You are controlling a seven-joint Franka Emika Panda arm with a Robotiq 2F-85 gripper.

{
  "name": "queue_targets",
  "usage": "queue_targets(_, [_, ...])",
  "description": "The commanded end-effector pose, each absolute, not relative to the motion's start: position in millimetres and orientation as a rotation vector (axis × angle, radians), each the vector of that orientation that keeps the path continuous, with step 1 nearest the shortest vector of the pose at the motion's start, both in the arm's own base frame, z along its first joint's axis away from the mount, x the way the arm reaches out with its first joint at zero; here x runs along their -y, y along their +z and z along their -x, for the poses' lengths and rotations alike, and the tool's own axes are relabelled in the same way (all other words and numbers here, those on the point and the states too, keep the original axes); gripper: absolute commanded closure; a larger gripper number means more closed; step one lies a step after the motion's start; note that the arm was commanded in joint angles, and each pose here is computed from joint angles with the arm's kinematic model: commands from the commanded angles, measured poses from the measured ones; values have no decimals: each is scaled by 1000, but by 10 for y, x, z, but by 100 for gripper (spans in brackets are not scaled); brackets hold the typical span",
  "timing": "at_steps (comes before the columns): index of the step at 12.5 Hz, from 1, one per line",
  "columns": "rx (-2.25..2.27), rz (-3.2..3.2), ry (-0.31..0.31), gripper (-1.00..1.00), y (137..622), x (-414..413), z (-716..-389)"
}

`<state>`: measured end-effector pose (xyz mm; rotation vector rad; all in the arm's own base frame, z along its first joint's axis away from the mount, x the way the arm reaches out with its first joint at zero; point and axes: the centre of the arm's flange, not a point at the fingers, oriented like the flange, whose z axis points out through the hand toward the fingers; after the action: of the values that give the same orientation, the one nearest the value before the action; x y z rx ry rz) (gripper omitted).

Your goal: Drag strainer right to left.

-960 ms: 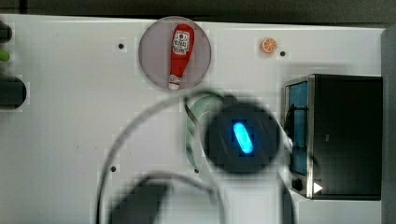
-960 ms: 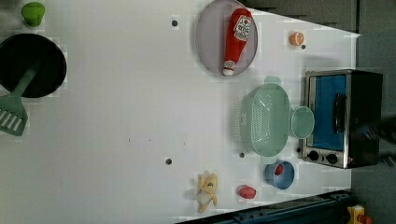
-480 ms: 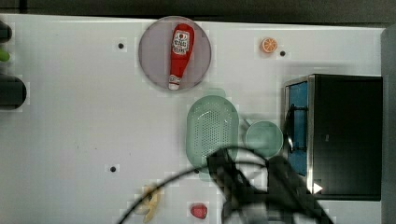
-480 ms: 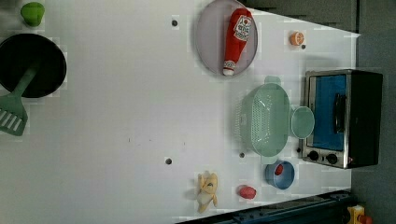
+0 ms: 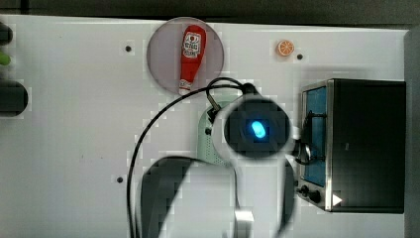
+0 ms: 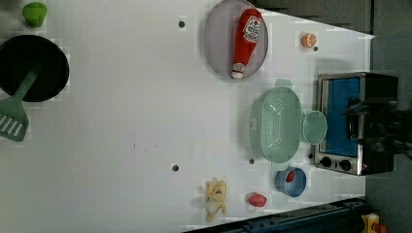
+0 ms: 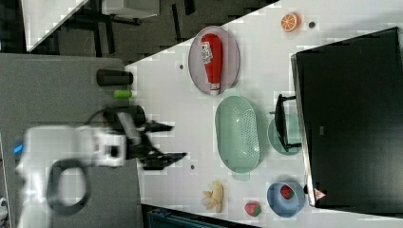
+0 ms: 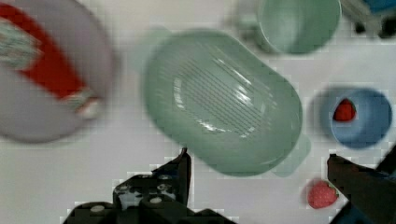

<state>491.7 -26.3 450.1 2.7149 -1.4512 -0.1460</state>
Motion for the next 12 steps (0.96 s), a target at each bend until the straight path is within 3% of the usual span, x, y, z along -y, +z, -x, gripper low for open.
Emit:
queue_targets(1, [1674,-2537,-146,-100,3936,209,-4979])
queue_targets(4, [1826,-2447,-92,-100,3283,160,-5103])
queue_targets(12, [2085,-2268,-43,-100,1750,-90,-4886])
